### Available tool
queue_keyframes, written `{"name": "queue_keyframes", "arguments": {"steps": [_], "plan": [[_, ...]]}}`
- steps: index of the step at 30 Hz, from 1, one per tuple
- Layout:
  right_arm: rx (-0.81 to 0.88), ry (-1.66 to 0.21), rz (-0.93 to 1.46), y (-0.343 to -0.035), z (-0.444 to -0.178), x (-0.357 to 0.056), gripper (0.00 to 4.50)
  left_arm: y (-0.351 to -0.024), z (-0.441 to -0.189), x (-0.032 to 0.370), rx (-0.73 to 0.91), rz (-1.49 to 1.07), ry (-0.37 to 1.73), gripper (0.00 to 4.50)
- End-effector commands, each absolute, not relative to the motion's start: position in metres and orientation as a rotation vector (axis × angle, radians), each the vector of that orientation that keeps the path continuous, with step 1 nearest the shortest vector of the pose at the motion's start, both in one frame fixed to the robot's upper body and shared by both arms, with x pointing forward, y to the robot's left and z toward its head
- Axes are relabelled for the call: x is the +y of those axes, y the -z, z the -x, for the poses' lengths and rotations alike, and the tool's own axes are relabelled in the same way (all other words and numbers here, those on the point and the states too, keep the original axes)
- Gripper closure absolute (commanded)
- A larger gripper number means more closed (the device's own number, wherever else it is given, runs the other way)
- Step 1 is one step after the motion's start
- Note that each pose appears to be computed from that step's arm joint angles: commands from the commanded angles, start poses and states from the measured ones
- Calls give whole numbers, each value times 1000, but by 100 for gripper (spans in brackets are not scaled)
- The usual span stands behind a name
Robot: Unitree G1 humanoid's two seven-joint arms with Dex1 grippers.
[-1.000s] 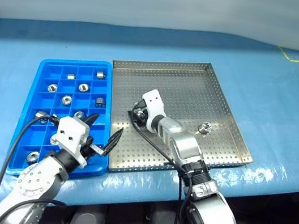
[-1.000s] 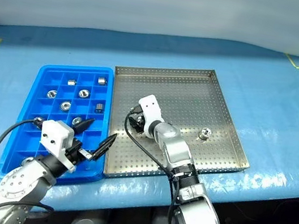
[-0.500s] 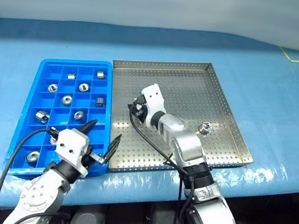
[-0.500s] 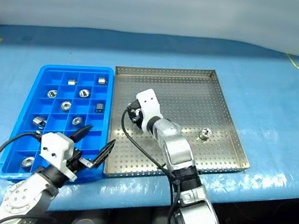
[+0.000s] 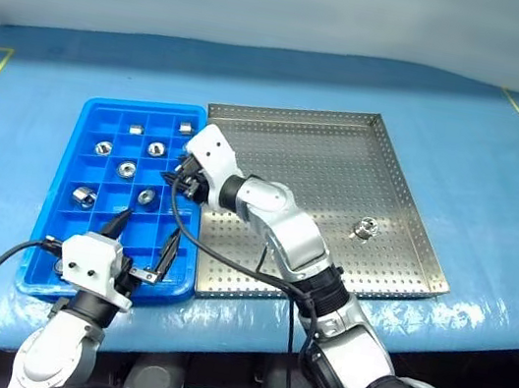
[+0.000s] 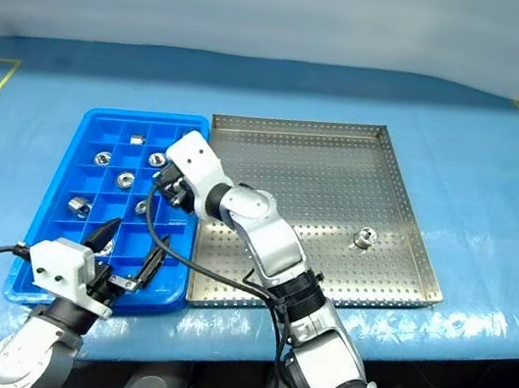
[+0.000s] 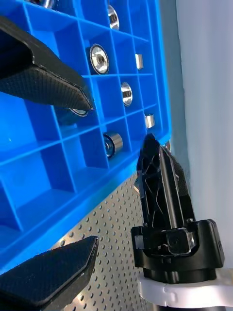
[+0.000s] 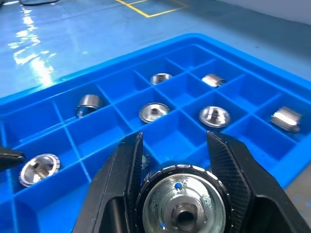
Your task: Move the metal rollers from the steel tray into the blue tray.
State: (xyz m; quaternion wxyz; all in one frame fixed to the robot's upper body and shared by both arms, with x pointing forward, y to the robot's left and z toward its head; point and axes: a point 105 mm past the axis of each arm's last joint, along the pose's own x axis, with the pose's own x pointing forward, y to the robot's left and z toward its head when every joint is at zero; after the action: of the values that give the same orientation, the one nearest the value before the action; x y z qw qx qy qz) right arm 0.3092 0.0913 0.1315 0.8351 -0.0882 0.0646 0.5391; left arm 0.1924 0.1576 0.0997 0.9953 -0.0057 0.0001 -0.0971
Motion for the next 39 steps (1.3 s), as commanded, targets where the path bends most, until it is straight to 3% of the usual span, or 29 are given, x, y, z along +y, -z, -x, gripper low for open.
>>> {"name": "queue_keyframes", "arguments": {"steps": [1, 10, 19, 29, 39], "plan": [[127, -1218, 164, -129, -288, 103, 276, -112, -190, 156, -55, 19, 204, 0], [246, -1196, 170, -97, -284, 88, 276, -108, -190, 151, -39, 34, 242, 0], [255, -1125, 130, -102, -289, 74, 2, -105, -194, 144, -28, 44, 308, 0], [171, -607, 5, -132, -352, -19, 2, -102, -205, 128, -14, 25, 448, 0], [222, -247, 89, -118, -357, -116, 2, -99, -216, 101, 0, 18, 631, 0]]}}
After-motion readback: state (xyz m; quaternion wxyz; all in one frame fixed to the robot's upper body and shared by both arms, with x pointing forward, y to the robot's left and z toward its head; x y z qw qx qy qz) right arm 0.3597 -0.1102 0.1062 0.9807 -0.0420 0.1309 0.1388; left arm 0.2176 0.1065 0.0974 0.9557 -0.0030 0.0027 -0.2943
